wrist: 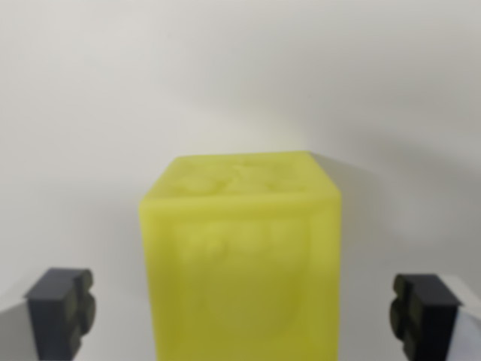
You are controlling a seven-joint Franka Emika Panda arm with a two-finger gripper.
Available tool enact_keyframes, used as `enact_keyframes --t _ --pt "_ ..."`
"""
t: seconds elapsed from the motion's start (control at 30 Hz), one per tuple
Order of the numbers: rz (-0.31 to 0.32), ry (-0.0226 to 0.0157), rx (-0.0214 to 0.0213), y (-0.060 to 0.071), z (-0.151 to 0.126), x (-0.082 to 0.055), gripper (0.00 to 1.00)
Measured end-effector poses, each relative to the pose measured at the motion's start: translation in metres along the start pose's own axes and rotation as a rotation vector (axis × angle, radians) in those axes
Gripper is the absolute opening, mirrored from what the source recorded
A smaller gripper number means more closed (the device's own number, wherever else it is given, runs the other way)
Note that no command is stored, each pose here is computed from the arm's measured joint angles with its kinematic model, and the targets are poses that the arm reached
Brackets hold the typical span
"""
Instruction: Pick yellow cube
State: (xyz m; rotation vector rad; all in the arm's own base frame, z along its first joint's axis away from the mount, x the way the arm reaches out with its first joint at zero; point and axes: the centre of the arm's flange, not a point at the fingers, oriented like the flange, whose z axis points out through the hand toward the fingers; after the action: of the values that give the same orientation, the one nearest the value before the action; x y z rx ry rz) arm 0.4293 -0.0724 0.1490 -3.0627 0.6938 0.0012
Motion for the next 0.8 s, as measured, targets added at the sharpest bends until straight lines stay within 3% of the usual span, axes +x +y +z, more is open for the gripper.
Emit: enact_keyframes --t 0.57,0.6,0.8 --pt "-0.005 -0.0003 -0.0011 0.0 0.036 0.0 1.0" --pt "-0.005 -0.0002 -0.0012 0.001 0.036 0.001 0.0" --pt "-0.007 -0.0001 -0.0015 0.001 0.029 0.001 0.0"
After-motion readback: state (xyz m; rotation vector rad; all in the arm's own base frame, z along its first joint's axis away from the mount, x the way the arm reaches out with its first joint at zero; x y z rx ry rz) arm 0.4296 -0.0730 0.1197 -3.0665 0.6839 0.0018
